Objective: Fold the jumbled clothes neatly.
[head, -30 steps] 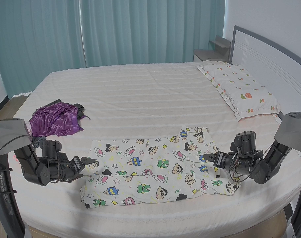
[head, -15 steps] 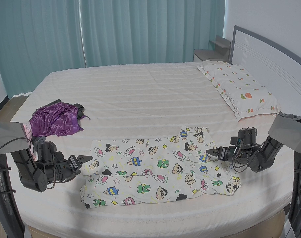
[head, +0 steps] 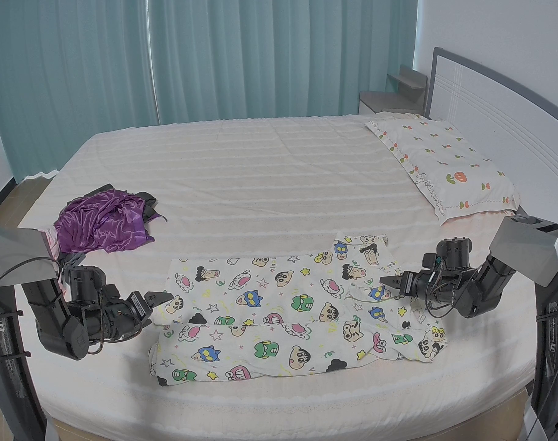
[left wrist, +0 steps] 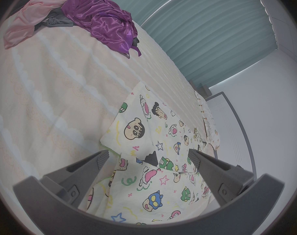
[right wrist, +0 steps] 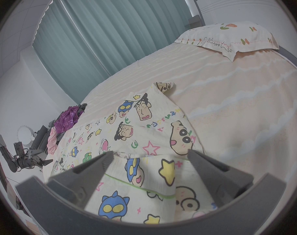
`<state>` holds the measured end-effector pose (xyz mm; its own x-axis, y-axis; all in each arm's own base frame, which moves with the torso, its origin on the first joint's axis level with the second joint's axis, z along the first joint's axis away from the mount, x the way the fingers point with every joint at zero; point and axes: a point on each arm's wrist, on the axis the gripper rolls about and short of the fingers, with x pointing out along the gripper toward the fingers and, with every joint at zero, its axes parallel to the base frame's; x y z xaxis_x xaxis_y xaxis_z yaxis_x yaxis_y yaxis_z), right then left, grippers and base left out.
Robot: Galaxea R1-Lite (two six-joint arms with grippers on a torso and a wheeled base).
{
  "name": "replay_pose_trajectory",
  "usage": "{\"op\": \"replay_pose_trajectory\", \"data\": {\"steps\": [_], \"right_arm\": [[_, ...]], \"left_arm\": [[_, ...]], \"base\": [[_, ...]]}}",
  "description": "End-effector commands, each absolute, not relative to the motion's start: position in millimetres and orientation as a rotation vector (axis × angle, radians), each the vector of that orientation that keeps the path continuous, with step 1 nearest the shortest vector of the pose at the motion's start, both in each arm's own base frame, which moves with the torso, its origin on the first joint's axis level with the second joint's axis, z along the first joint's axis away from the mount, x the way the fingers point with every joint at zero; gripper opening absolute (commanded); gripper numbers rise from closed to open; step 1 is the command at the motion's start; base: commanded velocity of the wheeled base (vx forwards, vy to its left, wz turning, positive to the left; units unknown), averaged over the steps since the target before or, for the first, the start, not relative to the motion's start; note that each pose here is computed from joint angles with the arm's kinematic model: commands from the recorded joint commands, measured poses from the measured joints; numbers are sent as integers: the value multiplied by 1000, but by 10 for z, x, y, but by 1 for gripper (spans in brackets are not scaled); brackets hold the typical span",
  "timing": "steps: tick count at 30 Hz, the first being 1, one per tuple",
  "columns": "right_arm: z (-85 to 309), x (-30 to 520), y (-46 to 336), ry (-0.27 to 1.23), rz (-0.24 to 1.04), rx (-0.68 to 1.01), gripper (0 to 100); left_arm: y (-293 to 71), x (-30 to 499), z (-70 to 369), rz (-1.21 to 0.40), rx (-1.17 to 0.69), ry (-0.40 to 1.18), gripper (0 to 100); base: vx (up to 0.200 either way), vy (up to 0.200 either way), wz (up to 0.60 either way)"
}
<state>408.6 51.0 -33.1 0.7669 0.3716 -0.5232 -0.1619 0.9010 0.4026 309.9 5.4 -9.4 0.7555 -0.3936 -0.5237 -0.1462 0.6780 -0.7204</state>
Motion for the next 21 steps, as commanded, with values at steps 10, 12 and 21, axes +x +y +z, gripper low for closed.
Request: {"op": "replay_pose_trajectory", "data": {"steps": [10,12,21], "right_arm": [[-139,4066,458,598,282,368,0],[-113,4025,460,601,283,368,0],[249,3692,467,540,377,379,0]], "left_arm": [[54,3073,-126,-151,-834,726,100],[54,3073,-126,-151,-834,726,100],[54,3069,-128,-149,-832,726,100]], "base": [[0,0,0],[0,0,0],[0,0,0]]}}
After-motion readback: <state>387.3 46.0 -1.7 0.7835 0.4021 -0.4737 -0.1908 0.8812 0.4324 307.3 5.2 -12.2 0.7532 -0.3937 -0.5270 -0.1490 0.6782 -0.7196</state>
